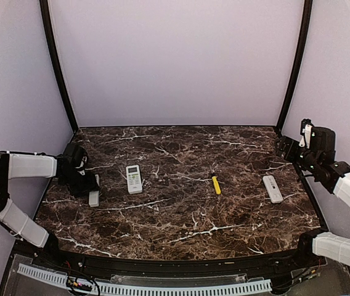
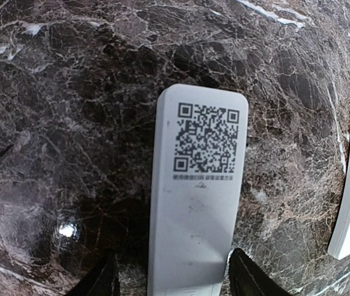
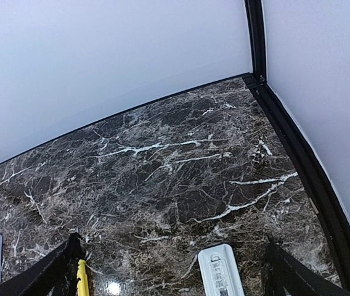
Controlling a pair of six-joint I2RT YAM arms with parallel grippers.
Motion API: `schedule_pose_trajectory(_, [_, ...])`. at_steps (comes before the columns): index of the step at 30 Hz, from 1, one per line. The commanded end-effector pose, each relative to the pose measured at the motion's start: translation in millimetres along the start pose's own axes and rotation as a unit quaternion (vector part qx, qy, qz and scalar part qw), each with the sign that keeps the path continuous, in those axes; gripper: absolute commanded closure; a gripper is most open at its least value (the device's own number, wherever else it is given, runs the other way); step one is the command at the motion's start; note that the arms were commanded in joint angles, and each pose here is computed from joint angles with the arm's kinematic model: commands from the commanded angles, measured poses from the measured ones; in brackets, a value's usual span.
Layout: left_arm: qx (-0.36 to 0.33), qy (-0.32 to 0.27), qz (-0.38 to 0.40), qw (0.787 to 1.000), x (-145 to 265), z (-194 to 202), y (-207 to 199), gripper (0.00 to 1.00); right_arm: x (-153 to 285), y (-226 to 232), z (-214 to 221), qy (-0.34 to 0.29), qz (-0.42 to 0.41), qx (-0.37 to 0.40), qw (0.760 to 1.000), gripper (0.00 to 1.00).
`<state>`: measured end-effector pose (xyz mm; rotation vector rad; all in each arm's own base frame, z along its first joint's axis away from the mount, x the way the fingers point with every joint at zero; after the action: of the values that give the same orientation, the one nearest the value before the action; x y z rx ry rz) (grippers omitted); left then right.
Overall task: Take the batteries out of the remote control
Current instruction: Pick up the remote control from the center of the board.
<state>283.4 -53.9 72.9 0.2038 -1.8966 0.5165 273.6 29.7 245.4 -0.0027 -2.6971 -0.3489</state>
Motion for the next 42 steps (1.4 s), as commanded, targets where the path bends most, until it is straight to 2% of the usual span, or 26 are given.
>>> schedule_pose_trajectory(1, [-0.01,-0.001,-0.013,1.0,0.5,-1.8,1.4,0.41,-0.5,2.9,-0.9,-0.01,-0.008,-0.005,1.0,0.01])
schedule_pose_trajectory(17, [-0.019,0.006,-0.03,0.999,-6.3,-3.2,3.4,0.58,-1.4,1.9,1.4,-0.008,-0.006,-0.008,1.0,0.01])
schedule_pose_trajectory(31, [-0.025,0.022,-0.039,0.999,-12.6,-0.8,2.1,0.59,-1.9,1.0,2.1,-0.007,-0.004,-0.007,1.0,0.01])
schedule_pose_trajectory(42, [-0.028,0.017,-0.033,0.999,-9.2,-2.1,0.1,0.66,0.8,1.5,-0.5,-0.013,-0.005,-0.008,1.0,0.01])
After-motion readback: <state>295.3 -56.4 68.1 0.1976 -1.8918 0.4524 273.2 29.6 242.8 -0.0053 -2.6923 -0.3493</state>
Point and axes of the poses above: each gripper's point midway between its finger pads, its own x axis back along the fingers, its own y axis along the line the jaws close on, z = x × y, the point moved 5 cm from there along x, back along the fingers, and after that the axes turned 4 degrees about x, right-handed, at the moved point
